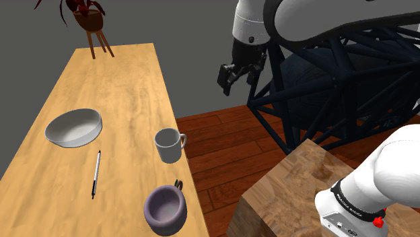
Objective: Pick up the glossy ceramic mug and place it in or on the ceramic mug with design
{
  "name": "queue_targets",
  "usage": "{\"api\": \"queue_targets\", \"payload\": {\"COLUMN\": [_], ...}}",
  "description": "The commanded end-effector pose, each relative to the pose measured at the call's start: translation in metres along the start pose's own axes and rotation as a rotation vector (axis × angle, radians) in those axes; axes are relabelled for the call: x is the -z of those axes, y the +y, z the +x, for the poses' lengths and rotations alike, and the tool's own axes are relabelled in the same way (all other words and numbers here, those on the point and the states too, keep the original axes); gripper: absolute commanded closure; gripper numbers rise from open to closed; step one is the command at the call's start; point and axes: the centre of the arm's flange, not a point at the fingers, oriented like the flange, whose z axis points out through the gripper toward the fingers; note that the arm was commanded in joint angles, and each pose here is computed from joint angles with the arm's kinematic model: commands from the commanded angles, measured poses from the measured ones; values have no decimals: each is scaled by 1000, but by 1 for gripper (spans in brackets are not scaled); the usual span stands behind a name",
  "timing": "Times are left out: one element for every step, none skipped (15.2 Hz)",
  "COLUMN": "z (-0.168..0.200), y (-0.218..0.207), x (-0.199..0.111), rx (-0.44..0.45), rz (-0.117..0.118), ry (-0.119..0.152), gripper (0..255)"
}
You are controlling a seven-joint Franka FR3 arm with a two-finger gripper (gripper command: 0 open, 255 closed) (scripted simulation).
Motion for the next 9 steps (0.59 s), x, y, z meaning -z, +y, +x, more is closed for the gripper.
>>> {"api": "queue_targets", "payload": {"z": [5,8,10,13,15,18,20,23,25], "y": [-27,-39,-50,-62,-74,-85,-97,-108,-120], "x": [-13,-18,-24,-29,-35,-40,-46,-51,-57], "rx": [-3,-4,-5,-6,-7,-8,-9,-10,-10], "rz": [4,5,7,8,9,10,12,13,14], "ry": [-6,-9,-12,-15,-18,-21,-24,-27,-30], "gripper": [0,0,0,0,0,0,0,0,0]}}
